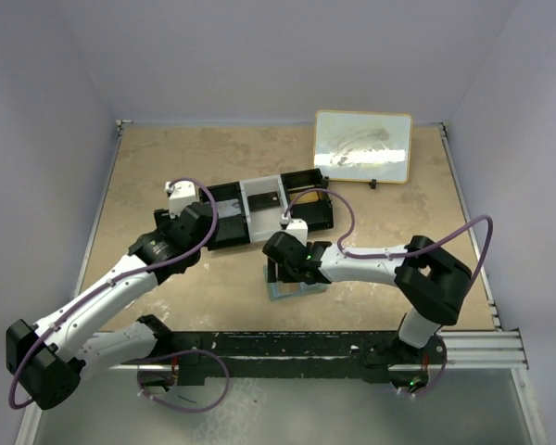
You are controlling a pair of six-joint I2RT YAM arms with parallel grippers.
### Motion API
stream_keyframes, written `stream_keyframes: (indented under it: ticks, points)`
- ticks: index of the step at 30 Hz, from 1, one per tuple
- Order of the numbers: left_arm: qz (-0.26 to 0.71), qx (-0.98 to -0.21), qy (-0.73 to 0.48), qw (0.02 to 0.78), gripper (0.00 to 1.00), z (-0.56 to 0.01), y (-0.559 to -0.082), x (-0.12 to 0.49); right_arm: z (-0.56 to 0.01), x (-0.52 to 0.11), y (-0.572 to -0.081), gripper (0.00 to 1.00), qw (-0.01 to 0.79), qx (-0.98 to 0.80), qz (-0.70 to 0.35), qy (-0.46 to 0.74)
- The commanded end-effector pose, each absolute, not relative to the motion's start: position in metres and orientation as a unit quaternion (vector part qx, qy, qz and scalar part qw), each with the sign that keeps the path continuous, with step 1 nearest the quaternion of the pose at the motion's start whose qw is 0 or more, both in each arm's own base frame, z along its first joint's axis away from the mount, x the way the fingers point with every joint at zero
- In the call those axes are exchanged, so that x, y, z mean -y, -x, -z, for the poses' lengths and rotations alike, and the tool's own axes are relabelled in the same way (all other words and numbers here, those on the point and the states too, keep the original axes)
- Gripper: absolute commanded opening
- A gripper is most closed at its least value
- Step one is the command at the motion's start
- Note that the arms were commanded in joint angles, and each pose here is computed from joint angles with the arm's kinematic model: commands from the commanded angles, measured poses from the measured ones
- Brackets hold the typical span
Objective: Take the credit cards out of the card holder
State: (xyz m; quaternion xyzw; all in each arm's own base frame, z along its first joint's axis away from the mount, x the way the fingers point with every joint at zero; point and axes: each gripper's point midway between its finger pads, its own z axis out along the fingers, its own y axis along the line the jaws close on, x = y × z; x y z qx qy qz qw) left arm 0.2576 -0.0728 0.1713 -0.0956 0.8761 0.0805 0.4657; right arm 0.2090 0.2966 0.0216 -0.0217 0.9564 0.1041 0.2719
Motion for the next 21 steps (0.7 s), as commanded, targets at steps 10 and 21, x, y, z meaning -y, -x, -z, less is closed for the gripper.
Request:
stream_keyframes:
  ticks: [10, 21]
  points:
    - [-0.083, -0.87, 0.096, 0.477, 0.71, -0.176, -0.262, 0.073, 0.016, -0.283, -0.182, 0.63, 0.215, -0.972, -0.087, 0.034]
    - [-0.004, -0.882, 0.082, 0.464, 0.71, -0.175, -0.257, 0.097, 0.001, -0.302, -0.182, 0.6, 0.195, -0.952, -0.237, 0.01]
